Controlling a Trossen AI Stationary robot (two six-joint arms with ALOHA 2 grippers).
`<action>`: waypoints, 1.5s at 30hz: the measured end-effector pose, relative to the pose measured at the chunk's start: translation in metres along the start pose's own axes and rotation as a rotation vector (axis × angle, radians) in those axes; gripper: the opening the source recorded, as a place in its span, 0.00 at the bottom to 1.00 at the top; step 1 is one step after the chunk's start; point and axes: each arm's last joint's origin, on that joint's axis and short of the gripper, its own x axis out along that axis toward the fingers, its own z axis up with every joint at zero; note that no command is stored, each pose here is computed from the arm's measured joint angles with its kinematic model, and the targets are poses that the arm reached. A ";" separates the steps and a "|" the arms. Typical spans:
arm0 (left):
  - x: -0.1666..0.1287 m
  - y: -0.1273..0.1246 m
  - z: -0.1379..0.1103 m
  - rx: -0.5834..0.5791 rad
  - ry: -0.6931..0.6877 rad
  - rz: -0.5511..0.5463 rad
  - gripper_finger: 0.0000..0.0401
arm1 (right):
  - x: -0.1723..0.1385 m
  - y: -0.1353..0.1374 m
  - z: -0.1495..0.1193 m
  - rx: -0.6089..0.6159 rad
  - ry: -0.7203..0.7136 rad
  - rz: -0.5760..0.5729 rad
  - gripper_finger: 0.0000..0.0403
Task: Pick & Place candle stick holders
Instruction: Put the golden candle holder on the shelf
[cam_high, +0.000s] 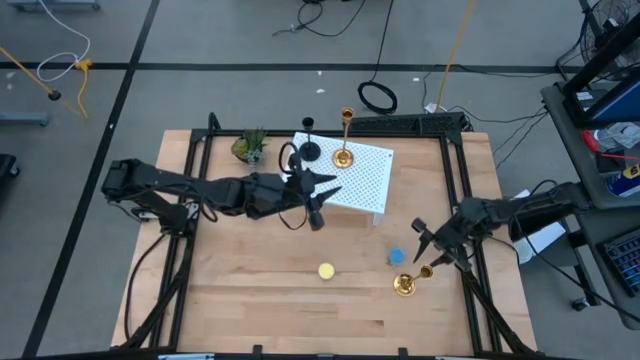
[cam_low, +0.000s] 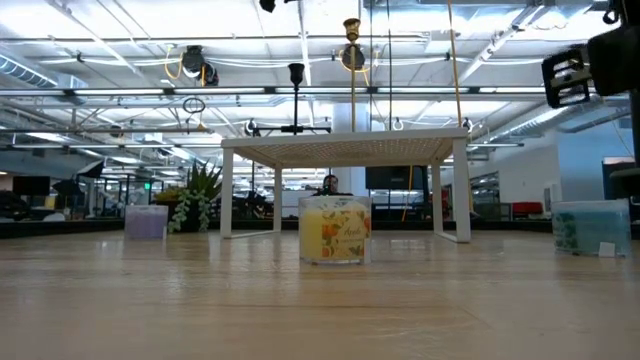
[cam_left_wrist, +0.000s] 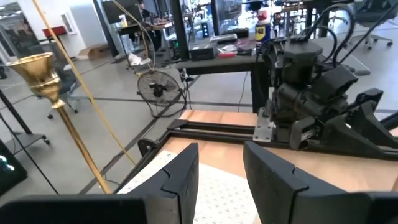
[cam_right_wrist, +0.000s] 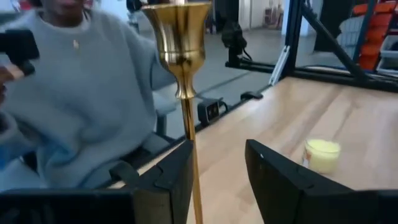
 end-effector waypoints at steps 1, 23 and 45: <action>-0.001 -0.001 0.000 0.004 -0.001 -0.004 0.33 | 0.001 -0.001 -0.004 0.004 -0.010 0.004 0.35; -0.007 -0.014 0.002 0.006 -0.015 -0.043 0.33 | 0.022 0.002 0.000 0.011 -0.111 0.175 0.35; -0.008 -0.013 0.003 0.006 -0.015 -0.044 0.33 | 0.034 0.000 -0.010 -0.007 -0.048 0.068 0.05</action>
